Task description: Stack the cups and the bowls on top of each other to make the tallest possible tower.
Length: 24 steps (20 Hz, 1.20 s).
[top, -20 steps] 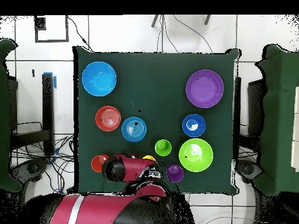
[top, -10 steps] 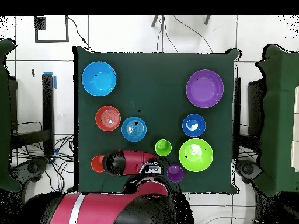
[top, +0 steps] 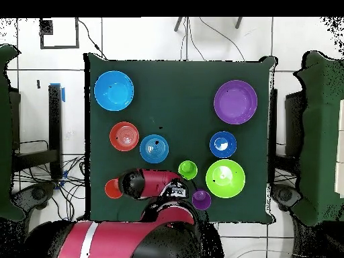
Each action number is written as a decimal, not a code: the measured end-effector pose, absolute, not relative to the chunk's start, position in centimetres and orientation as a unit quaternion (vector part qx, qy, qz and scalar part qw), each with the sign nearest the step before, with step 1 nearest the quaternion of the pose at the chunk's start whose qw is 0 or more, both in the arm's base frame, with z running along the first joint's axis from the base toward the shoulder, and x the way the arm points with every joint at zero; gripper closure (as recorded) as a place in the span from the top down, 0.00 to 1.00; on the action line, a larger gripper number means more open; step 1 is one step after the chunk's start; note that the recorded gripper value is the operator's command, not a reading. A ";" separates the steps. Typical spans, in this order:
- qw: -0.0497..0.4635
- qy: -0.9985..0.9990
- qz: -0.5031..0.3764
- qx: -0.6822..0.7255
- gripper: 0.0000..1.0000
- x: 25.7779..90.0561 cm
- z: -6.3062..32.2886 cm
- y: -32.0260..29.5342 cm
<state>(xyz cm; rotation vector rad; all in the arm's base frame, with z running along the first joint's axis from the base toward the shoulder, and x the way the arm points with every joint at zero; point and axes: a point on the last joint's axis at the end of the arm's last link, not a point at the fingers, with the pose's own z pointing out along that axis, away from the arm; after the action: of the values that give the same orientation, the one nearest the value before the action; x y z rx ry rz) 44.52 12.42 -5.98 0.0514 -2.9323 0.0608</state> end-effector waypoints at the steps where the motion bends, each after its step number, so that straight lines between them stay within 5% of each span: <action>1: 0.104 -0.994 0.021 0.017 1.00 44.5 -6.0 12.4; 24: 0.099 -0.995 0.021 0.015 1.00 45.0 -5.8 12.2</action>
<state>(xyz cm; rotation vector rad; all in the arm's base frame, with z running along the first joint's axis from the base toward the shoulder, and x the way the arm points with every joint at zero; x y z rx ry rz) 45.00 12.24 -5.80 0.0454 -2.9430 0.0623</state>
